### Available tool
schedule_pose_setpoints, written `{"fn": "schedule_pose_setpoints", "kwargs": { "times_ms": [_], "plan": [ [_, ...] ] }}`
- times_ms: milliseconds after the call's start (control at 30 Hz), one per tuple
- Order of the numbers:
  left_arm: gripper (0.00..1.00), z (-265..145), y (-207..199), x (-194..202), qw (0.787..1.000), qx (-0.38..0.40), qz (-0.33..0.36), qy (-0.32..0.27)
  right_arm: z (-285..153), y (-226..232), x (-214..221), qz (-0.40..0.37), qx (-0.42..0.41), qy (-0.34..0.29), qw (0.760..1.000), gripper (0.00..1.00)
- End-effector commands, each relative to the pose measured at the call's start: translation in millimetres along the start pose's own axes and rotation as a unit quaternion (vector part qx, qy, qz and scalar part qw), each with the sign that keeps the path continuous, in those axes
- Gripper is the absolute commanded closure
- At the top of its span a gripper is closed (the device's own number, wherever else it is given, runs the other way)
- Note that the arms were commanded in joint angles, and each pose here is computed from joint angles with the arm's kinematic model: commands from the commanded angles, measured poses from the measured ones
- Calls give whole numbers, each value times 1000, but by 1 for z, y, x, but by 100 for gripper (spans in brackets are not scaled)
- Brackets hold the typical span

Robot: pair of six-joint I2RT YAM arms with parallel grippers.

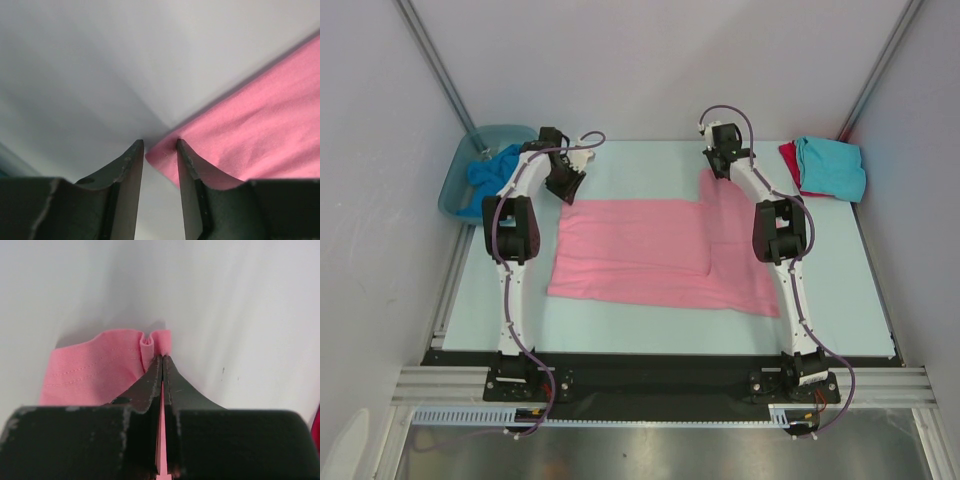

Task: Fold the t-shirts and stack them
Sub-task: Fold the tshirt

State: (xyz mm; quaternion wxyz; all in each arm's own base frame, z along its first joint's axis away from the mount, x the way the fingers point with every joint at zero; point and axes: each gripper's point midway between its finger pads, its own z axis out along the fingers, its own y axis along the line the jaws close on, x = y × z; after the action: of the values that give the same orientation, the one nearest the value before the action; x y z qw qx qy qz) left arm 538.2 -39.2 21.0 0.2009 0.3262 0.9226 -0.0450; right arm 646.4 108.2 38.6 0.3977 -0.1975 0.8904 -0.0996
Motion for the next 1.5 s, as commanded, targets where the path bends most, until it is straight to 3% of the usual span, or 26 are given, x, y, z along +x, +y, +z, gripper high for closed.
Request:
{"fn": "schedule_pose_setpoints", "kwargs": {
  "times_ms": [0,100,133,167,400,600,1100,1467],
  "plan": [
    [62,12,-21,41,996,50,-22,69,-33,-22,-43,5,20,-46,999,100],
    [75,13,-22,44,996,50,-23,75,-34,-22,-43,7,21,-47,999,100],
    [94,15,-21,46,995,48,-26,79,-34,-21,-43,5,21,-46,999,100],
    [100,14,-20,43,996,45,-29,76,-34,-22,-43,6,22,-46,999,100],
    [100,2,-10,29,998,20,-29,53,-39,-25,-44,4,27,-46,999,100],
    [100,-42,15,-22,998,-47,-5,-30,-48,-39,-47,-4,32,-49,998,100],
    [100,-69,4,-37,997,-52,29,-57,-91,-77,-67,-35,50,-70,996,100],
    [100,-86,2,-30,995,-57,70,-50,-120,-93,6,-47,-33,13,998,100]
  ]
}}
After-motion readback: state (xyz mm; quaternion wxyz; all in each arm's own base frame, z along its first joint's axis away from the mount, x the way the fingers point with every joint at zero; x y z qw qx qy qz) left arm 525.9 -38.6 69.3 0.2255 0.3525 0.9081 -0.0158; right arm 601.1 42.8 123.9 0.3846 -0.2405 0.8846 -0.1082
